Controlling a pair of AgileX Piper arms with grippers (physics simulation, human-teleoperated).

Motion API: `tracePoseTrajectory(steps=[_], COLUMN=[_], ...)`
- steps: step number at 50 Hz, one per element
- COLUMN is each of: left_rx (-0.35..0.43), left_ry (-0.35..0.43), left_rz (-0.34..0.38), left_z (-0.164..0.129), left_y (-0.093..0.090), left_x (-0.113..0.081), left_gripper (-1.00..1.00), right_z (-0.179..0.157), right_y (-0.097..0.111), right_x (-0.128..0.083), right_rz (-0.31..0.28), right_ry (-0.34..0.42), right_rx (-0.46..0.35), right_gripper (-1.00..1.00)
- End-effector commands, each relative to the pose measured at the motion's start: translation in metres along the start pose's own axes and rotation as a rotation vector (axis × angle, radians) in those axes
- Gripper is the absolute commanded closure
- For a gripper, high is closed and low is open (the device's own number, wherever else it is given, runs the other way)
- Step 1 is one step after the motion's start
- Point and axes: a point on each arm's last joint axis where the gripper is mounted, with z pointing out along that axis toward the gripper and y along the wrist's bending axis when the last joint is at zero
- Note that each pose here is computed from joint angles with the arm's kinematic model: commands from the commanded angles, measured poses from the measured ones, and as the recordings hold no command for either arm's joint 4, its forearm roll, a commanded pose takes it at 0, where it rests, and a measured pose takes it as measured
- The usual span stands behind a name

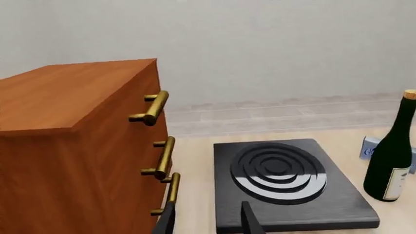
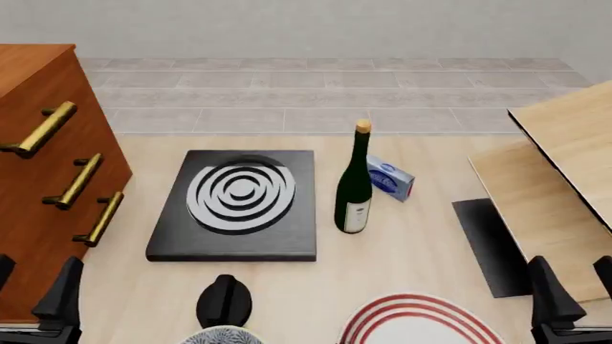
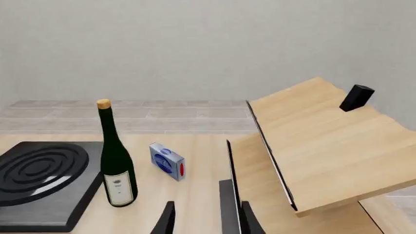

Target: Put the bowl on the stove.

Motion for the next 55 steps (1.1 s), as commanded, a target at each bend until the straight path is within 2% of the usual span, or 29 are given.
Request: tracePoseTrajectory(steps=[1,5,12,14,16,24,27,31,36,37,39,40,42,45,46,48,53,55], left_rx=[0.027,0.029,0.053,0.045,-0.006,0.029,0.048,0.089,0.124,0.155,0.138,0.171,0.168,0.173,0.192,0.215,0.205,0.177], left_ry=[-0.012,-0.018,-0.034,-0.038,-0.078,-0.021,-0.029,0.002,0.051,0.062,0.049,0.064,0.089,0.083,0.121,0.135,0.162,0.189], left_rz=[0.025,0.022,0.038,0.039,0.061,0.061,0.103,0.132,0.123,0.133,0.126,0.141,0.138,0.142,0.142,0.161,0.189,0.163], left_z=[0.0,-0.001,-0.006,-0.007,-0.009,-0.013,-0.016,-0.021,-0.024,-0.025,-0.028,-0.028,-0.03,-0.035,-0.036,-0.04,-0.046,-0.048], left_y=[-0.001,-0.001,0.0,0.001,0.004,0.003,0.003,0.003,0.003,0.002,0.003,0.003,0.003,0.005,0.004,0.005,0.007,0.007], left_x=[-0.004,-0.011,-0.039,-0.047,-0.057,-0.063,-0.073,-0.081,-0.083,-0.084,-0.09,-0.088,-0.09,-0.098,-0.095,-0.101,-0.106,-0.107], left_gripper=[-1.0,-1.0,-1.0,-1.0,-1.0,-1.0,-1.0,-1.0,-1.0,-1.0,-1.0,-1.0,-1.0,-1.0,-1.0,-1.0,-1.0,-1.0], right_z=[0.0,0.0,0.0,0.0,0.0,0.0,0.0,0.0,0.0,0.0,0.0,0.0,0.0,0.0,0.0,0.0,0.0,0.0], right_y=[0.0,0.0,0.0,0.0,0.0,0.0,0.0,0.0,0.0,0.0,0.0,0.0,0.0,0.0,0.0,0.0,0.0,0.0], right_x=[0.0,0.0,0.0,0.0,0.0,0.0,0.0,0.0,0.0,0.0,0.0,0.0,0.0,0.0,0.0,0.0,0.0,0.0], right_rz=[0.0,0.0,0.0,0.0,0.0,0.0,0.0,0.0,0.0,0.0,0.0,0.0,0.0,0.0,0.0,0.0,0.0,0.0], right_ry=[0.0,0.0,0.0,0.0,0.0,0.0,0.0,0.0,0.0,0.0,0.0,0.0,0.0,0.0,0.0,0.0,0.0,0.0], right_rx=[0.0,0.0,0.0,0.0,0.0,0.0,0.0,0.0,0.0,0.0,0.0,0.0,0.0,0.0,0.0,0.0,0.0,0.0], right_gripper=[-1.0,-1.0,-1.0,-1.0,-1.0,-1.0,-1.0,-1.0,-1.0,-1.0,-1.0,-1.0,-1.0,-1.0,-1.0,-1.0,-1.0,-1.0])
